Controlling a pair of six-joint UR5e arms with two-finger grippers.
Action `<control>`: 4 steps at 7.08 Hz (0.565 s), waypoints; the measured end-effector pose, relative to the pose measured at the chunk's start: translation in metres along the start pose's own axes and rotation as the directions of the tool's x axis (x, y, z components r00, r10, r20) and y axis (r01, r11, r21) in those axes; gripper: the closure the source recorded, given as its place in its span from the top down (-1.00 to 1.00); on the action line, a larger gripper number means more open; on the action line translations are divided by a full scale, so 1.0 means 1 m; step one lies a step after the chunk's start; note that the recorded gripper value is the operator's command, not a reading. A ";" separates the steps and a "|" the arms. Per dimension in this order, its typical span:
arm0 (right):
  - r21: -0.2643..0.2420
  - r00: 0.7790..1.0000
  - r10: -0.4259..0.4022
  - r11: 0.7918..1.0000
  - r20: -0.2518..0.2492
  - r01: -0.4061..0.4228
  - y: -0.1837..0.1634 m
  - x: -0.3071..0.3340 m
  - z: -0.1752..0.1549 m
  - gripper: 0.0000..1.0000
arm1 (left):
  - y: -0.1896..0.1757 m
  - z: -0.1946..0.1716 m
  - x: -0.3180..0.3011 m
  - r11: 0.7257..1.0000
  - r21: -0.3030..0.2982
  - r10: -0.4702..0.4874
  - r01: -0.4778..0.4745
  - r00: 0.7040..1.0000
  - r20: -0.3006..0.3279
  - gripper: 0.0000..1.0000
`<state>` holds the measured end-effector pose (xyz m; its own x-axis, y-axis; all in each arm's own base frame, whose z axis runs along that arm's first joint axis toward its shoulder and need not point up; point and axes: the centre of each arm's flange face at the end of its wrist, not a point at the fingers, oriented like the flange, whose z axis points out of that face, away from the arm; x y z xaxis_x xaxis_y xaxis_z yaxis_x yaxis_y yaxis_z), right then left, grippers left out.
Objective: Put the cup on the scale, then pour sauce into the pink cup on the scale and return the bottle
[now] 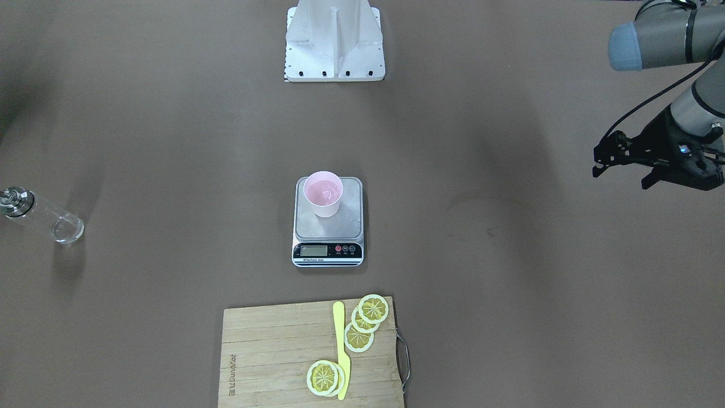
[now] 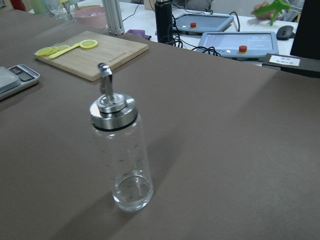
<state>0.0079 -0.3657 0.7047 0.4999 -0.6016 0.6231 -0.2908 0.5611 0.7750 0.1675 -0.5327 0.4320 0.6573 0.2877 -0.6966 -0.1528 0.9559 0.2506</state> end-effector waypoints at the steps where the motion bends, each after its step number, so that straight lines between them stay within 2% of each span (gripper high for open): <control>1: -0.035 0.996 0.085 0.996 -0.018 -0.085 -0.026 0.026 -0.022 1.00 | 0.000 0.000 -0.001 1.000 0.000 -0.002 0.002 1.000 0.000 0.97; 2: -0.059 0.984 0.170 0.983 -0.047 -0.173 -0.046 0.045 -0.032 1.00 | 0.000 0.000 -0.001 1.000 -0.002 -0.005 0.005 1.000 0.001 0.97; 3: -0.085 0.958 0.270 0.957 -0.093 -0.278 -0.066 0.065 -0.034 1.00 | 0.000 0.000 -0.002 1.000 -0.006 -0.010 0.010 1.000 0.003 0.97; 4: -0.109 0.917 0.371 0.916 -0.145 -0.387 -0.086 0.080 -0.031 1.00 | 0.000 0.000 -0.003 1.000 -0.010 -0.015 0.015 1.000 0.004 0.97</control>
<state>0.0985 -0.4449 0.6846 0.4695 -0.2612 0.8434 -0.3707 0.8087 0.4568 0.1656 -0.5331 0.4340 0.6626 0.2729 -0.6974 -0.1501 0.9607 0.2333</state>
